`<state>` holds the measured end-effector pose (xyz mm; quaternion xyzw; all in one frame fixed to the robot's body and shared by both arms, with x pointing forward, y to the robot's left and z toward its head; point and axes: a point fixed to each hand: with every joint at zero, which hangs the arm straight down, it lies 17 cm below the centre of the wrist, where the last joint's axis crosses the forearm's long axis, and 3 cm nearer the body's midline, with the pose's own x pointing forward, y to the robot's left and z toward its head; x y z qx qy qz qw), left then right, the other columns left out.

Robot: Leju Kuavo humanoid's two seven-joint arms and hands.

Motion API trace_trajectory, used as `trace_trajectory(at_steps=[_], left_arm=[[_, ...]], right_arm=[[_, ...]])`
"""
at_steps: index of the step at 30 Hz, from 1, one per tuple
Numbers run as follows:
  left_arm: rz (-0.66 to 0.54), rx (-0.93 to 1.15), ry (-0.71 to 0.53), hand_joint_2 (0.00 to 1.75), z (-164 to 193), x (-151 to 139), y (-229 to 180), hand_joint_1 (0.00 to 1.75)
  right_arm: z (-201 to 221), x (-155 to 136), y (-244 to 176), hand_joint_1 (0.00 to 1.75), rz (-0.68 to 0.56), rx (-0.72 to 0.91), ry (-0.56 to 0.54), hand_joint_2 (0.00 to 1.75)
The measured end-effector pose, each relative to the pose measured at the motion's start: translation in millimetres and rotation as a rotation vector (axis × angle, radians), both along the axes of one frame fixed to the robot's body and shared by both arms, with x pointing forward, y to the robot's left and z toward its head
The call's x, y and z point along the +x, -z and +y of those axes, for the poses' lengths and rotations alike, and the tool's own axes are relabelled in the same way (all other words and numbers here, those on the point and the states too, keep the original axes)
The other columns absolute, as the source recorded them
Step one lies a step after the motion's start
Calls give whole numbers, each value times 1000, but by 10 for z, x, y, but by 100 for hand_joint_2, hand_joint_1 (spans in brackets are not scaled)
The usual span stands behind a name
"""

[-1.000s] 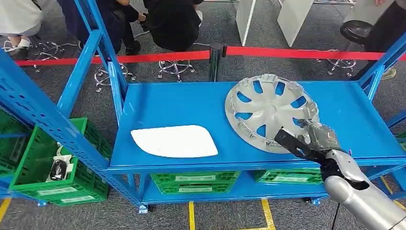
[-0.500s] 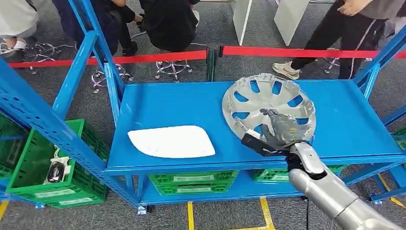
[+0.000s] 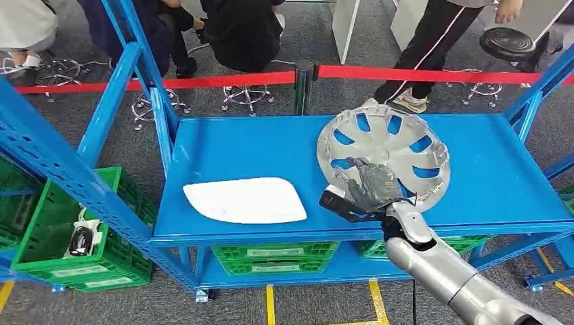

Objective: Take the parts from the cabinet and place them on the table.

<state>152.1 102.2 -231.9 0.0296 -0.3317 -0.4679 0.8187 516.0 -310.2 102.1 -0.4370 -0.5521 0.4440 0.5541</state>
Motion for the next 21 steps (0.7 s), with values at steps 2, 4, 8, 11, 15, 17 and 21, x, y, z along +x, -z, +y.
trace_trajectory(at_steps=[2, 4, 8, 11, 15, 17, 21], left_arm=[[2, -1, -3, 175, 1, -2, 1, 0], [0, 0, -5, 175, 6, 1, 1, 0], [-1, 1, -7, 175, 15, 4, 2, 0], [1, 7, -9, 175, 28, 4, 7, 0], [3, 14, -10, 175, 45, 4, 14, 0], [3, 14, -9, 175, 45, 5, 14, 0], [-3, 7, -4, 175, 34, 13, 6, 0]], right_arm=[[4, -16, 39, 175, 8, -3, -1, 175], [19, -34, 74, 175, 15, -7, -5, 175], [-12, -90, 173, 175, 45, -10, 21, 175], [-151, -153, 356, 175, 147, -30, 89, 175], [-365, -254, 586, 175, 284, -38, 162, 175], [-416, -262, 609, 175, 291, -37, 167, 175], [-505, -311, 696, 175, 314, -33, 185, 175]])
